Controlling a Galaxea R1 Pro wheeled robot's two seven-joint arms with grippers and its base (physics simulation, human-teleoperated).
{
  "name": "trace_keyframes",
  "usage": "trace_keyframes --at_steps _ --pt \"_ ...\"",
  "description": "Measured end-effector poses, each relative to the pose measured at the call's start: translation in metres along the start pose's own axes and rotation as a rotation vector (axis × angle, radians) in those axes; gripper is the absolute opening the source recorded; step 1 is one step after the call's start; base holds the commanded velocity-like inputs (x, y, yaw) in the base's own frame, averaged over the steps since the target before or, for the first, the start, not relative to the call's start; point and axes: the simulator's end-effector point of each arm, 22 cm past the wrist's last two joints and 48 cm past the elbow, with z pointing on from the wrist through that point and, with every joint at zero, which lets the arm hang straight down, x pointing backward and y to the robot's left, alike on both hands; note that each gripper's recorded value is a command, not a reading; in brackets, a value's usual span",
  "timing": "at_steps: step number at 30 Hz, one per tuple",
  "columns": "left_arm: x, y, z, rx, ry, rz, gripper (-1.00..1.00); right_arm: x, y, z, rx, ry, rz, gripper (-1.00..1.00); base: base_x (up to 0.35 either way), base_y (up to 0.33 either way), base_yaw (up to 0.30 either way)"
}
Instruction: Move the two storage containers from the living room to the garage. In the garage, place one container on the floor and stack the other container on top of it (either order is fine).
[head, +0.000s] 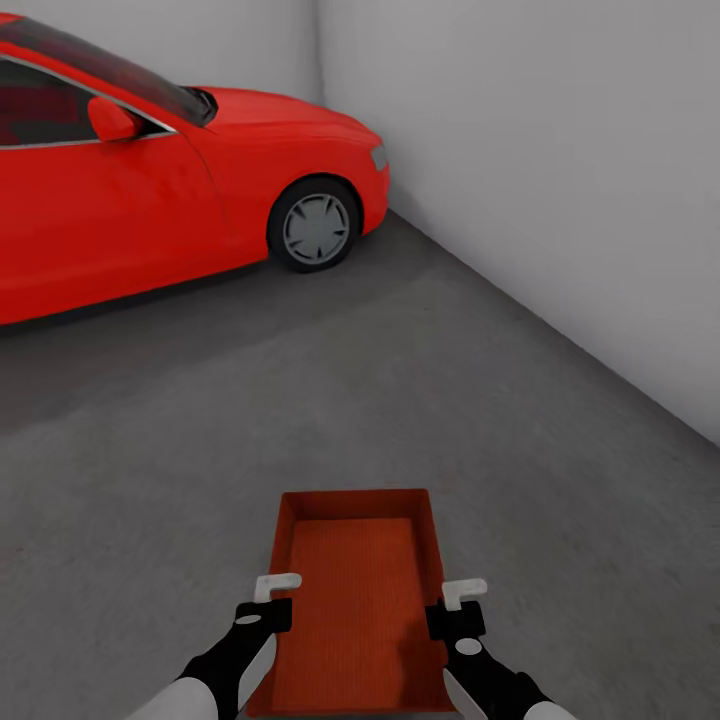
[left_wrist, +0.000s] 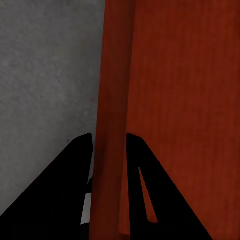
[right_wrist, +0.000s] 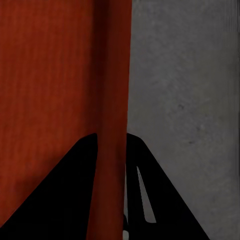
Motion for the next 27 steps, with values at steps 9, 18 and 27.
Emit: trace_keyframes --at_steps 9,18,27 --pt "0.0000 0.0000 0.0000 0.000 0.000 0.000 -1.00 0.0001 0.0000 0.0000 0.000 0.000 0.000 -1.00 0.321 0.000 -0.299" --pt "-0.0002 0.0000 0.0000 0.000 0.000 0.000 -1.00 -0.0001 0.0000 0.0000 0.000 0.000 0.000 -1.00 0.321 0.000 -0.299" --pt "0.0000 0.0000 0.0000 0.000 0.000 0.000 -1.00 0.0000 0.0000 0.0000 0.000 0.000 0.000 -1.00 0.321 0.000 -0.299"
